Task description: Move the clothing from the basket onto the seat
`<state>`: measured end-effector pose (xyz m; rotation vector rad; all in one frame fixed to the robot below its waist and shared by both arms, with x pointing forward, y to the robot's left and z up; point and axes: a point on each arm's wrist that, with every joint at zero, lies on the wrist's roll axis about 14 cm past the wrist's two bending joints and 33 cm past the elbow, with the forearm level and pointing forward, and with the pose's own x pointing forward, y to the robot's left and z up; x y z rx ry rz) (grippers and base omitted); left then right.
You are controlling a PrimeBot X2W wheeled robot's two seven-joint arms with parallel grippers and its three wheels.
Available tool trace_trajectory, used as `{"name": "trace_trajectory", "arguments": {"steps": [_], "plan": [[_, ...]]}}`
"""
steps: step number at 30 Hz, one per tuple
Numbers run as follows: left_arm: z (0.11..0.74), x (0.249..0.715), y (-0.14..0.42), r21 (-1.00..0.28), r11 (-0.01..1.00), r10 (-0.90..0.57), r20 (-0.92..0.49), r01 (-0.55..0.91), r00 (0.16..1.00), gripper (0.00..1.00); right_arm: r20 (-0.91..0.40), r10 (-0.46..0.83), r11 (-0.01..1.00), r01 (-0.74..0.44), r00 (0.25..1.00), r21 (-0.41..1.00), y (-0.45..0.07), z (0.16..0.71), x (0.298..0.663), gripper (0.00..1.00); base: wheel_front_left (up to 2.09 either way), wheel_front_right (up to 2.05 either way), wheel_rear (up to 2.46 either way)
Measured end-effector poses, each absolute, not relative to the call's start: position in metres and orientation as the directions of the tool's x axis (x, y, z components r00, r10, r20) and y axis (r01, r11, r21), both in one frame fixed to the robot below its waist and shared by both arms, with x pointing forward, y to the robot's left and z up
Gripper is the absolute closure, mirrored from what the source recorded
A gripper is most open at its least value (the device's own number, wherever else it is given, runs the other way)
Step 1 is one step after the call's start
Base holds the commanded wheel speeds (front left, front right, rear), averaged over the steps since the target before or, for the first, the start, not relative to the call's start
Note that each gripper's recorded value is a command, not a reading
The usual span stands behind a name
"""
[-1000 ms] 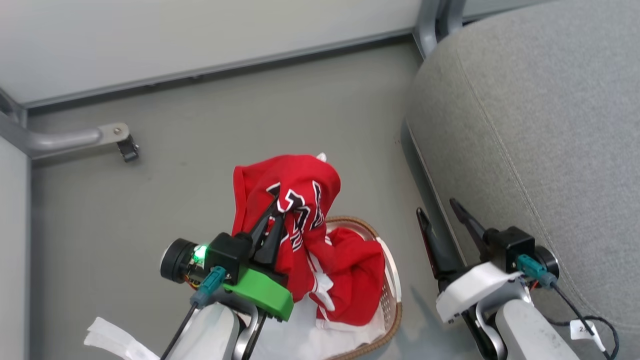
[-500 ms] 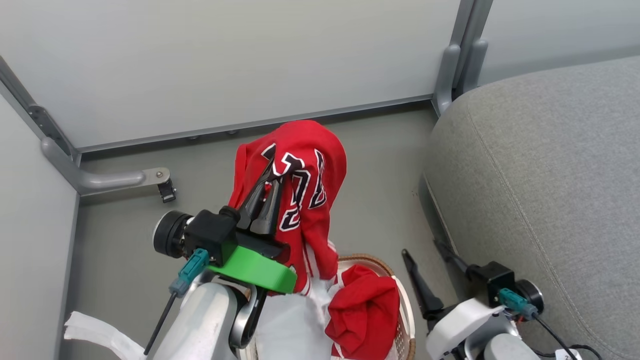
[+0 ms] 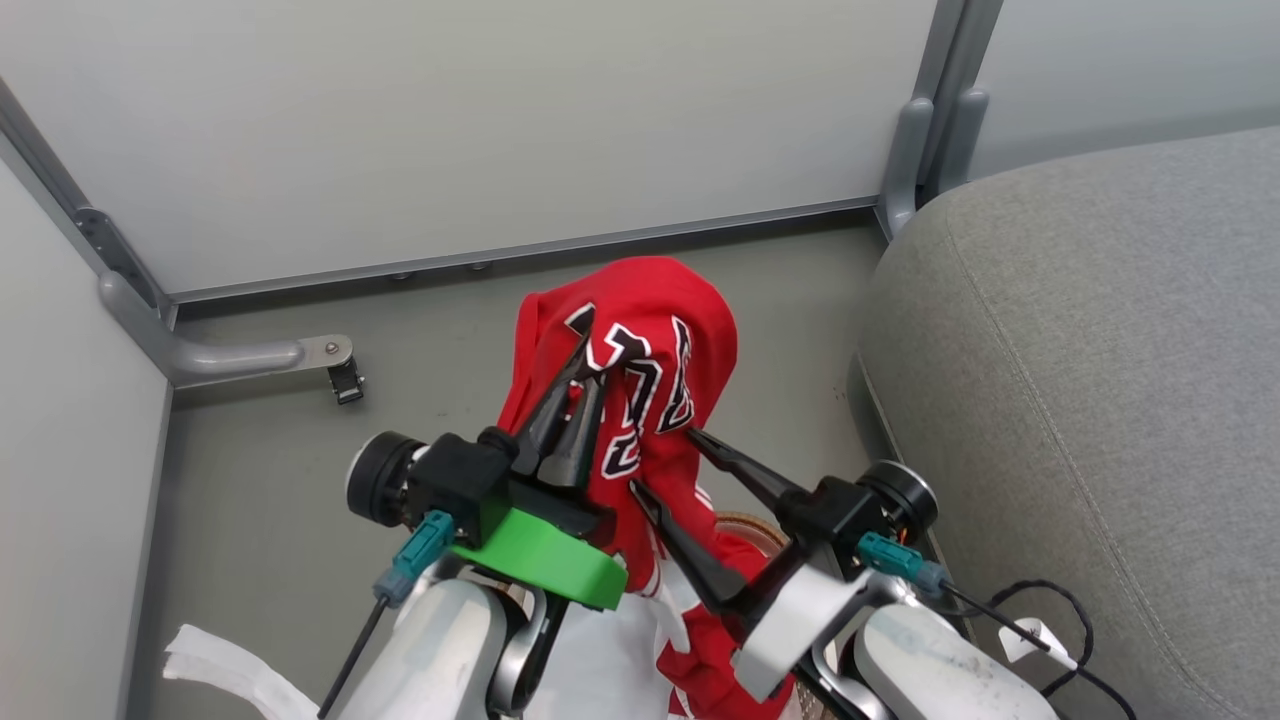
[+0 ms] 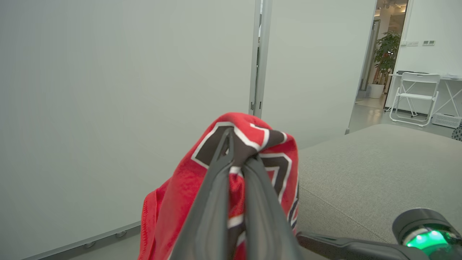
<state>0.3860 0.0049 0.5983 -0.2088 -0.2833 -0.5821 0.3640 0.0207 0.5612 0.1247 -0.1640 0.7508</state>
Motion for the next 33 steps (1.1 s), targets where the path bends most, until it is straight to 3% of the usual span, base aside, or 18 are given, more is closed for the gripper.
{"name": "trace_trajectory", "arguments": {"steps": [13, 14, 15, 16, 24, 25, 26, 27, 33], "plan": [[0.59, 0.362, -0.02, -0.153, 0.752, -0.583, 0.299, 0.641, 0.755, 1.0, 0.171, 0.708, 0.695, -0.719, 0.685, 0.0, 0.047, 0.562, 0.378, 0.0, 0.0, 0.0, 0.0], [0.589, 0.361, -0.021, -0.152, 0.749, -0.587, 0.297, 0.645, 0.753, 1.0, 0.168, 0.706, 0.696, -0.718, 0.688, 0.011, 0.048, 0.561, 0.38, 0.31, 0.0, 0.0, 0.0], [0.589, 0.359, -0.022, -0.156, 0.746, -0.59, 0.297, 0.647, 0.751, 1.0, 0.166, 0.705, 0.697, -0.716, 0.69, 0.016, 0.047, 0.56, 0.381, 0.53, 0.0, 0.0, 0.0], [0.589, 0.358, -0.022, -0.159, 0.745, -0.59, 0.296, 0.648, 0.751, 1.0, 0.165, 0.703, 0.698, -0.716, 0.692, 0.026, 0.048, 0.559, 0.382, 1.0, 0.0, 0.0, 0.0], [0.588, 0.357, -0.02, -0.158, 0.752, -0.583, 0.294, 0.64, 0.757, 1.0, 0.206, 0.67, 0.717, -0.694, 0.713, 0.069, 0.041, 0.571, 0.389, 1.0, 0.0, 0.0, 0.0], [0.588, 0.358, -0.019, -0.155, 0.756, -0.579, 0.294, 0.636, 0.76, 0.81, 0.205, 0.662, 0.725, -0.685, 0.721, 0.071, 0.038, 0.57, 0.39, 1.0, 0.0, 0.0, 0.0], [0.588, 0.36, -0.018, -0.156, 0.761, -0.574, 0.294, 0.63, 0.765, 0.22, 0.204, 0.647, 0.738, -0.671, 0.735, 0.076, 0.032, 0.569, 0.392, 1.0, 0.0, 0.0, 0.0], [0.587, 0.361, -0.018, -0.158, 0.762, -0.572, 0.289, 0.628, 0.767, 0.0, 0.205, 0.631, 0.75, -0.656, 0.748, 0.085, 0.026, 0.569, 0.394, 1.0, 0.0, 0.0, 0.0], [0.579, 0.366, -0.028, -0.159, 0.749, -0.593, 0.27, 0.643, 0.758, 0.0, 0.204, 0.544, 0.817, -0.569, 0.814, 0.096, -0.009, 0.564, 0.397, 1.0, 0.0, 0.0, 0.0]]}}
